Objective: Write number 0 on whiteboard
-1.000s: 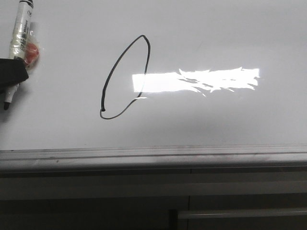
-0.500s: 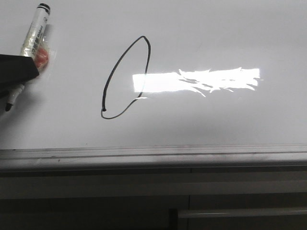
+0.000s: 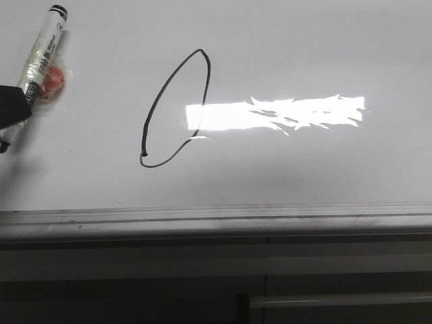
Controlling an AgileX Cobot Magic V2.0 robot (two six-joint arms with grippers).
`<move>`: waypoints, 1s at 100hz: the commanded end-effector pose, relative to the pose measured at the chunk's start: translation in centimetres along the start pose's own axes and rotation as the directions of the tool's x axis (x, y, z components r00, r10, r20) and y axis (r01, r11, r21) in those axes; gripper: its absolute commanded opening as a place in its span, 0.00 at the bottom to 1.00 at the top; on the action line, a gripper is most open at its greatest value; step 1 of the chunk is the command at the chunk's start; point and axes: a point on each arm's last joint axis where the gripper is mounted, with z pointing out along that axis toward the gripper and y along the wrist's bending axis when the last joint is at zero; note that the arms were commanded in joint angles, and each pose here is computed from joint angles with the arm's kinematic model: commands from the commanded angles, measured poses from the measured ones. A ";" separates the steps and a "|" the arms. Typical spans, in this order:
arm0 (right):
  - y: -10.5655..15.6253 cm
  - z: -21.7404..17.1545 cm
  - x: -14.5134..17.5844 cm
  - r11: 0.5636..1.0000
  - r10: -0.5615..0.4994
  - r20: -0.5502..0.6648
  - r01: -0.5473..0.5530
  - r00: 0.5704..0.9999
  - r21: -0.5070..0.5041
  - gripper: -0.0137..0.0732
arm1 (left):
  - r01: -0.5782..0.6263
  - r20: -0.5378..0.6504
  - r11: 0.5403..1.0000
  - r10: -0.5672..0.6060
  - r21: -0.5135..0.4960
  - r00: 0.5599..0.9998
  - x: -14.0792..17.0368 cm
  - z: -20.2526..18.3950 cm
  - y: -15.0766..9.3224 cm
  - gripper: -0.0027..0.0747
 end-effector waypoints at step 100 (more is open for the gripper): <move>4.7 -10.5 1.6 0.980 -0.054 0.255 0.002 0.965 0.201 0.08 | -0.301 0.334 0.942 0.239 0.149 0.912 -5.3 -0.1 -3.7 0.01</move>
